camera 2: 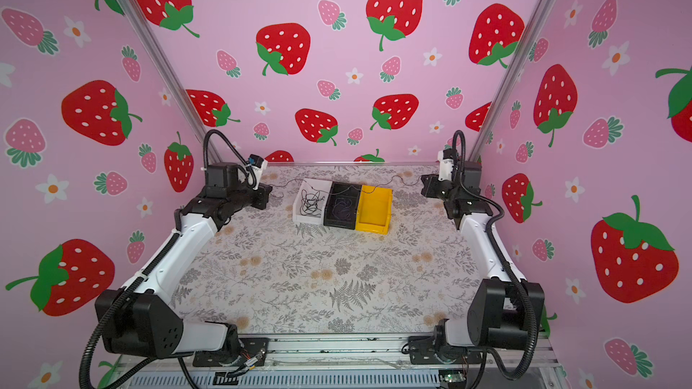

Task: Untangle and sort cables by color
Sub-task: Straighten the cable, then place the cable into the container.

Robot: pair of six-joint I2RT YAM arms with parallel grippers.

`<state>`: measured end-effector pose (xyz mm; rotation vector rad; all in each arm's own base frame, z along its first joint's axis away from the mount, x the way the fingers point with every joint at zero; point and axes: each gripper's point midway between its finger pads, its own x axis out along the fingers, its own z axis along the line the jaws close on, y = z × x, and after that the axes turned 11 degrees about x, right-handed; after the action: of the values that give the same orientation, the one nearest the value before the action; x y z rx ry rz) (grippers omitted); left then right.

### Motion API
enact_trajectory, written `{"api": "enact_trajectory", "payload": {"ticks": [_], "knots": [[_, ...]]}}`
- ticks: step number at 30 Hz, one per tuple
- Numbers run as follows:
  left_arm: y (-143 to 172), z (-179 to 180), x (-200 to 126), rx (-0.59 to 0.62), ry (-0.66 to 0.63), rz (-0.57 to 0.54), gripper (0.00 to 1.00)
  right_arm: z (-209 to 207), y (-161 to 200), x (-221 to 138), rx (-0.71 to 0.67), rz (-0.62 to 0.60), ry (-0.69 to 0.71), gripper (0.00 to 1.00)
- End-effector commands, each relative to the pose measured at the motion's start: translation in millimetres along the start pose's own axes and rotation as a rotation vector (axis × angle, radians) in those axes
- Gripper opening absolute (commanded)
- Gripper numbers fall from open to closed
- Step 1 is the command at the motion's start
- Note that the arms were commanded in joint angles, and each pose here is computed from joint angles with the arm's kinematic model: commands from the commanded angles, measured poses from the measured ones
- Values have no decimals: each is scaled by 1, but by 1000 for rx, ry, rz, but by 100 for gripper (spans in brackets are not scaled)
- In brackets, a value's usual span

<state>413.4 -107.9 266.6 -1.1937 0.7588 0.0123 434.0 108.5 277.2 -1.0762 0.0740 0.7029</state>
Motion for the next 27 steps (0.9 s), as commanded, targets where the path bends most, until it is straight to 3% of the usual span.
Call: {"api": "enact_trajectory", "payload": {"ticks": [1, 8, 13, 21, 27], "knots": [[-44, -34, 7, 90, 96, -90, 0, 31, -4, 20, -74, 3, -42, 0], [-67, -88, 47, 149, 201, -78, 0, 100, 16, 73, -137, 81, -194, 0], [-72, -95, 59, 148, 186, -72, 0, 137, 42, 104, -172, 147, -278, 0], [-67, -103, 75, 150, 203, -49, 0, 159, 81, 155, -170, 231, -314, 0], [-60, -116, 89, 154, 242, -25, 0, 139, 105, 175, -126, 277, -225, 0]]}}
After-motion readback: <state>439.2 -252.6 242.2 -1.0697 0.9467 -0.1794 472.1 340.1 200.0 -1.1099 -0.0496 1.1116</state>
